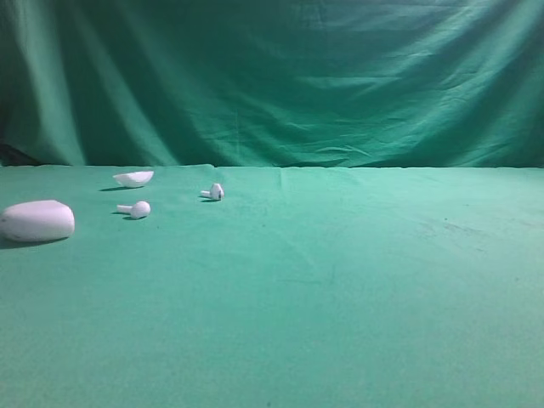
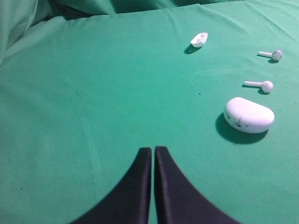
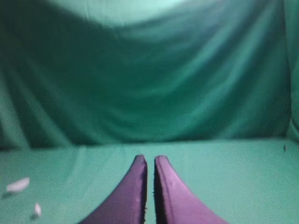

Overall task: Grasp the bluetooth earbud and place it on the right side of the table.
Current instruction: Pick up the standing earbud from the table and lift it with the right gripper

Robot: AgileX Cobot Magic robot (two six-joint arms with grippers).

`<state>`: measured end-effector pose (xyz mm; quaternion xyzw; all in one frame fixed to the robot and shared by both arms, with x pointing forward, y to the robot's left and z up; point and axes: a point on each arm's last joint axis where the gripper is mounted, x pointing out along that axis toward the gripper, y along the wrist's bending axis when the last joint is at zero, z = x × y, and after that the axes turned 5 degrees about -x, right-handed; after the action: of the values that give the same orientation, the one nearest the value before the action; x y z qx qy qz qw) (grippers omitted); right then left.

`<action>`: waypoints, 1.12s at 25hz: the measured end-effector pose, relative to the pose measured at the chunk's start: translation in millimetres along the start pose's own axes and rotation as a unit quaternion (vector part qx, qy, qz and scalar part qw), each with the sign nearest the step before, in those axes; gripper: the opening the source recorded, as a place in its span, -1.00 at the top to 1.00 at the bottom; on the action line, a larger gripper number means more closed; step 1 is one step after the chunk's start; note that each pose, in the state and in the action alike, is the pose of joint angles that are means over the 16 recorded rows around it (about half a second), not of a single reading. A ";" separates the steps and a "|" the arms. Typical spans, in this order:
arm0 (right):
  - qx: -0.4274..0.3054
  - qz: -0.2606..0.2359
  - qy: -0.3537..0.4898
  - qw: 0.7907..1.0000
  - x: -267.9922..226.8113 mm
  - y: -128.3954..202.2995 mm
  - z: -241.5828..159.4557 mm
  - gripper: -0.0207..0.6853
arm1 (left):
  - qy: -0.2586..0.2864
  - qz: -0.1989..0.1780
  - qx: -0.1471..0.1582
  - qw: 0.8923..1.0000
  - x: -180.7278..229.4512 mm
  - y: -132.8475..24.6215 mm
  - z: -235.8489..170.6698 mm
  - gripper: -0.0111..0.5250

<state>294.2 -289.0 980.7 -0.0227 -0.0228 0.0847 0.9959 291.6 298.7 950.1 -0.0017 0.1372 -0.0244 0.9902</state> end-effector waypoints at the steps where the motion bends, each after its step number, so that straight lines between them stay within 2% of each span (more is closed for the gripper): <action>1: 0.001 -0.001 -0.015 1.000 0.0 -0.3 5.9 0.81 | 0.000 0.000 0.000 1.000 0.0 0.0 0.0 0.96; 4: 0.002 -0.002 -0.037 0.999 0.9 -1.3 26.3 0.81 | 0.000 0.000 0.000 1.000 0.0 0.0 0.0 0.96; 7: 0.000 -0.001 -0.020 1.000 5.5 -2.3 47.4 0.81 | 0.000 0.000 0.000 1.000 0.0 0.0 0.0 0.96; 11: -0.010 0.006 0.057 0.998 20.0 -3.0 70.6 0.81 | 0.000 0.000 0.000 1.000 0.0 0.0 0.0 0.96; 14: -0.024 0.015 0.141 0.990 38.0 -3.3 84.4 0.81 | 0.000 0.000 0.000 1.000 0.0 0.0 0.0 0.96; 21: -0.063 0.063 0.325 0.942 106.5 1.6 102.2 0.81 | 0.000 0.000 0.000 1.000 0.0 0.0 0.0 0.96; 28: -0.110 0.153 0.450 0.873 195.1 33.8 100.9 0.81 | 0.000 0.000 0.000 1.000 0.0 0.0 0.0 0.96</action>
<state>475.7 -218.5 1087.9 -0.1712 0.4229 0.2137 0.8638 291.6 298.7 950.1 -0.0017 0.1372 -0.0244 0.9902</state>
